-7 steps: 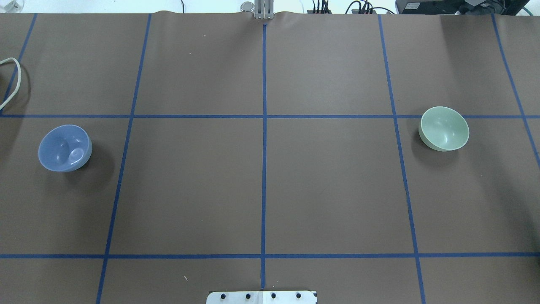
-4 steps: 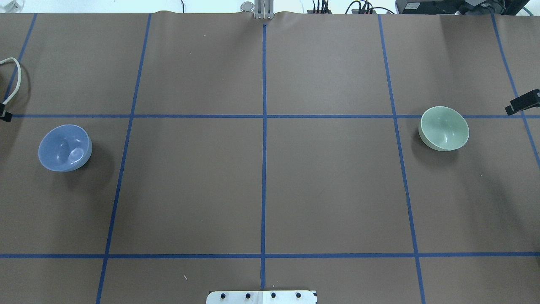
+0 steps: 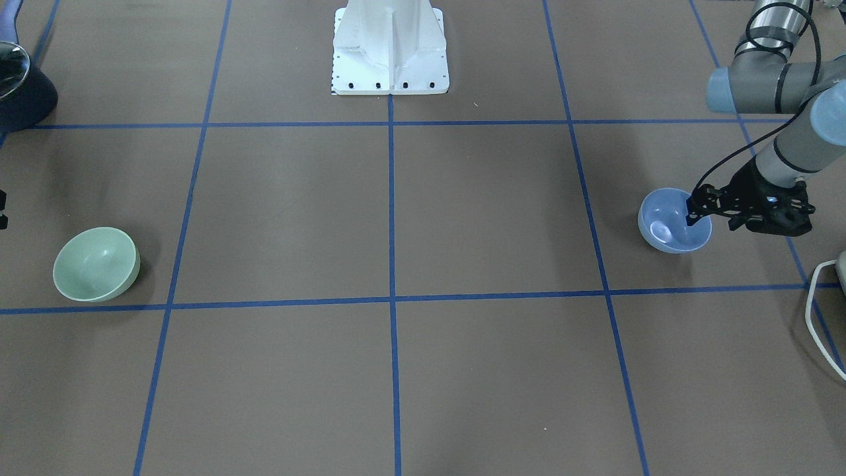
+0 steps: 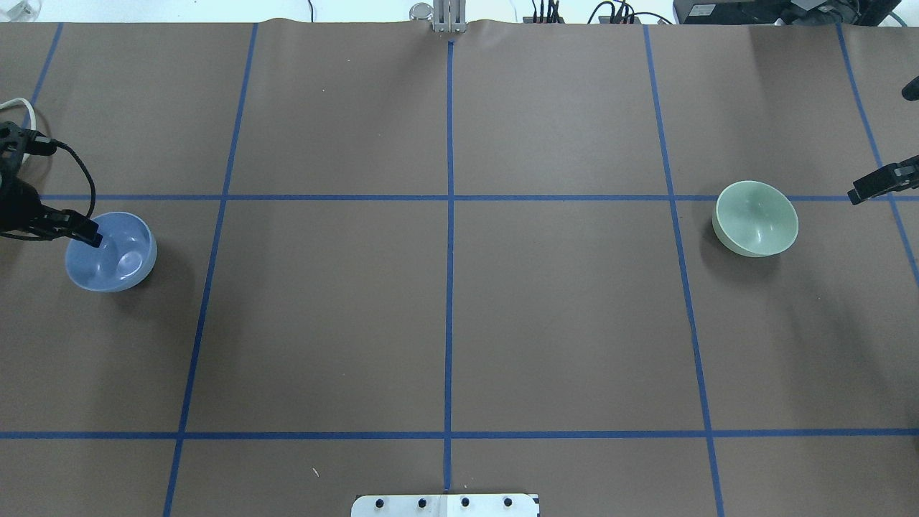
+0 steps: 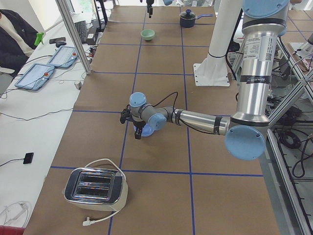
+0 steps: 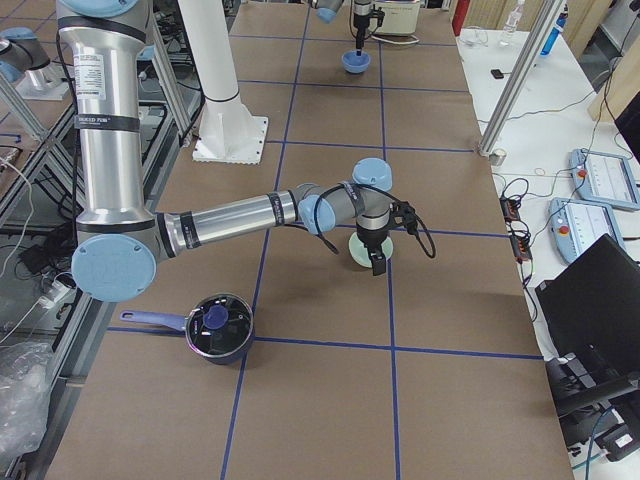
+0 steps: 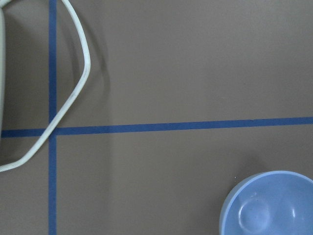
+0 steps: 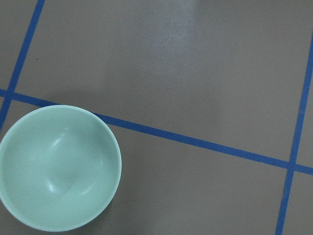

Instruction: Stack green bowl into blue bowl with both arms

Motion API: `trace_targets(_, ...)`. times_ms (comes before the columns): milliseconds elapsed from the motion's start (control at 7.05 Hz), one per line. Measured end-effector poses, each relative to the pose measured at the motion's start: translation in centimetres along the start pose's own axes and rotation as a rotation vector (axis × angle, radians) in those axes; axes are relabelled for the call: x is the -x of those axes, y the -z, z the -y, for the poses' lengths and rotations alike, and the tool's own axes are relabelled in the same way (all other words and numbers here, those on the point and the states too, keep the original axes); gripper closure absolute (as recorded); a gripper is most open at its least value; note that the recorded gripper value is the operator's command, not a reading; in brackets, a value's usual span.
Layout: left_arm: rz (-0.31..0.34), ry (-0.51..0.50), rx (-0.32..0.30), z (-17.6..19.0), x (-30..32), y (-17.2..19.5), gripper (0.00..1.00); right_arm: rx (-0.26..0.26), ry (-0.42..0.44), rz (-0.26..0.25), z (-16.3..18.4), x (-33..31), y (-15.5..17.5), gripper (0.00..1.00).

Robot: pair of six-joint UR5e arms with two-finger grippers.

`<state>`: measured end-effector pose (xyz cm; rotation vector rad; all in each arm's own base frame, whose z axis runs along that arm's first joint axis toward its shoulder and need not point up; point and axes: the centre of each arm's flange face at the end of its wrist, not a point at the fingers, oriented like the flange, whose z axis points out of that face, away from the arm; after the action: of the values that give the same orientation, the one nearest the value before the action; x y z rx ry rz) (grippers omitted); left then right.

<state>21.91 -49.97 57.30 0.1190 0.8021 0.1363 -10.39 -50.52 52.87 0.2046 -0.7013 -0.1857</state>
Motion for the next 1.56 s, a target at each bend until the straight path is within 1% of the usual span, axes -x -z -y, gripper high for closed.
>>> trace_targets(142,0.001,-0.019,-0.005,-0.1,0.0,-1.0,1.00,0.000,0.000,-0.001,0.0,0.0,0.0,0.00)
trace_targets(426,-0.019,-0.041,-0.018,-0.1,-0.1,-1.3,1.00,0.000,0.001,0.000,0.0,0.0,0.0,0.00)
trace_targets(567,-0.051,-0.052,-0.014,-0.1,-0.9,-0.8,1.00,0.000,0.002,0.000,0.0,0.1,0.0,0.00)
trace_targets(709,-0.095,-0.061,-0.005,0.0,-2.2,0.1,1.00,-0.001,0.002,0.000,0.1,0.1,0.0,0.00)
trace_targets(851,-0.124,-0.054,-0.010,0.5,-3.7,1.3,1.00,-0.002,0.002,0.001,0.1,0.1,0.0,0.00)
trace_targets(993,-0.143,-0.020,-0.022,1.7,-5.8,2.7,1.00,-0.002,0.002,0.001,0.1,0.1,0.0,0.00)
trace_targets(1277,-0.180,0.078,-0.042,5.6,-13.0,5.0,1.00,-0.002,0.002,0.002,0.1,0.1,0.0,0.00)
trace_targets(1418,-0.183,0.134,-0.039,7.1,-19.5,5.0,1.00,-0.002,0.002,0.002,0.1,0.1,0.0,0.00)
trace_targets(1560,-0.164,0.172,-0.031,7.6,-27.2,4.3,1.00,-0.002,0.003,0.002,0.1,0.1,0.1,0.00)
